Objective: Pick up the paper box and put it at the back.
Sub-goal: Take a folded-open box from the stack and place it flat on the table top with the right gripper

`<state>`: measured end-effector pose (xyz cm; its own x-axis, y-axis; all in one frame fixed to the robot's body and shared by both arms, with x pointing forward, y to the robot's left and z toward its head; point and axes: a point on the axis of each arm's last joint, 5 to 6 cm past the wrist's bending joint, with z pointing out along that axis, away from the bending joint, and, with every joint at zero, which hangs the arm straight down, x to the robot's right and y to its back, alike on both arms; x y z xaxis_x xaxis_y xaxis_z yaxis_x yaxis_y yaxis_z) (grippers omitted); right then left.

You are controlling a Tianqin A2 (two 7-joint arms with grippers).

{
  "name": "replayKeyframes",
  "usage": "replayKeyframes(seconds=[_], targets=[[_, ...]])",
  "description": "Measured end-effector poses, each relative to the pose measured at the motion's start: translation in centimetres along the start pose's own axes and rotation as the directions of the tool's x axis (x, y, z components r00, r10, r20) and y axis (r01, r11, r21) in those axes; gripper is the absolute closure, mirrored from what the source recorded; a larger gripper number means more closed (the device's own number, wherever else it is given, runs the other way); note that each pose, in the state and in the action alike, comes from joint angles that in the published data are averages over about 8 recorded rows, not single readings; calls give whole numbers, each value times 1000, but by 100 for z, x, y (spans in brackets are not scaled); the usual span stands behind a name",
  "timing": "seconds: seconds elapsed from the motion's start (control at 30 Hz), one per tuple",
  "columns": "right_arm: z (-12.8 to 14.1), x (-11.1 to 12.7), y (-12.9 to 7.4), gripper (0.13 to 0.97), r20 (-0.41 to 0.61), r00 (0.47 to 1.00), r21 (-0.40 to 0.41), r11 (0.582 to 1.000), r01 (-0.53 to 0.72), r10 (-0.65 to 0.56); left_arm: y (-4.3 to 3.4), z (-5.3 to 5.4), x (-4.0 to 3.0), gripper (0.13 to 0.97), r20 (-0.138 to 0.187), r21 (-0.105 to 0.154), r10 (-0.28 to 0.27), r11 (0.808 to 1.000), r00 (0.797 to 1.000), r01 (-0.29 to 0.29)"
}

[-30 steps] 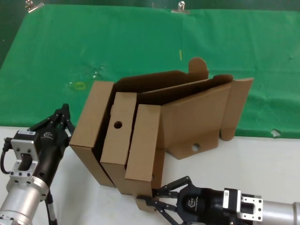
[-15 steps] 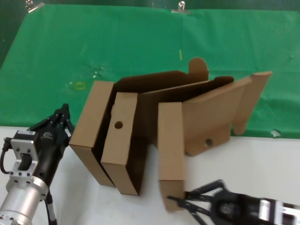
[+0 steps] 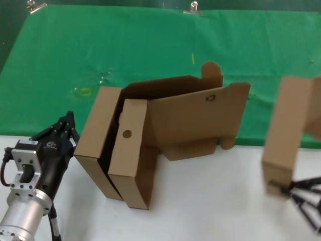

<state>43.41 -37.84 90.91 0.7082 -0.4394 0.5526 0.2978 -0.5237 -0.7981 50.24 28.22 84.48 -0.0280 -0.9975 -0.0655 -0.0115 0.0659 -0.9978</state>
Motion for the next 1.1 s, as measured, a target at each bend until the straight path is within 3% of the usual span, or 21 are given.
replayKeyframes(seconds=[0.17, 0.33, 0.53, 0.8, 1.1], targets=[[-72, 332, 42, 946, -143, 985, -150, 986, 73, -95, 0, 0, 0, 955, 0, 0, 0, 1000, 1000, 0], [144, 625, 168, 947, -200, 961, -298, 946, 129, -194, 0, 0, 0, 955, 0, 0, 0, 1000, 1000, 0], [510, 846, 313, 947, -162, 943, -437, 878, 195, -290, 0, 0, 0, 955, 0, 0, 0, 1000, 1000, 0], [922, 982, 380, 947, -70, 936, -555, 793, 250, -344, 0, 0, 0, 955, 0, 0, 0, 1000, 1000, 0], [1198, 1012, 377, 947, -33, 952, -620, 754, 220, -304, 0, 0, 0, 955, 0, 0, 0, 1000, 1000, 0]])
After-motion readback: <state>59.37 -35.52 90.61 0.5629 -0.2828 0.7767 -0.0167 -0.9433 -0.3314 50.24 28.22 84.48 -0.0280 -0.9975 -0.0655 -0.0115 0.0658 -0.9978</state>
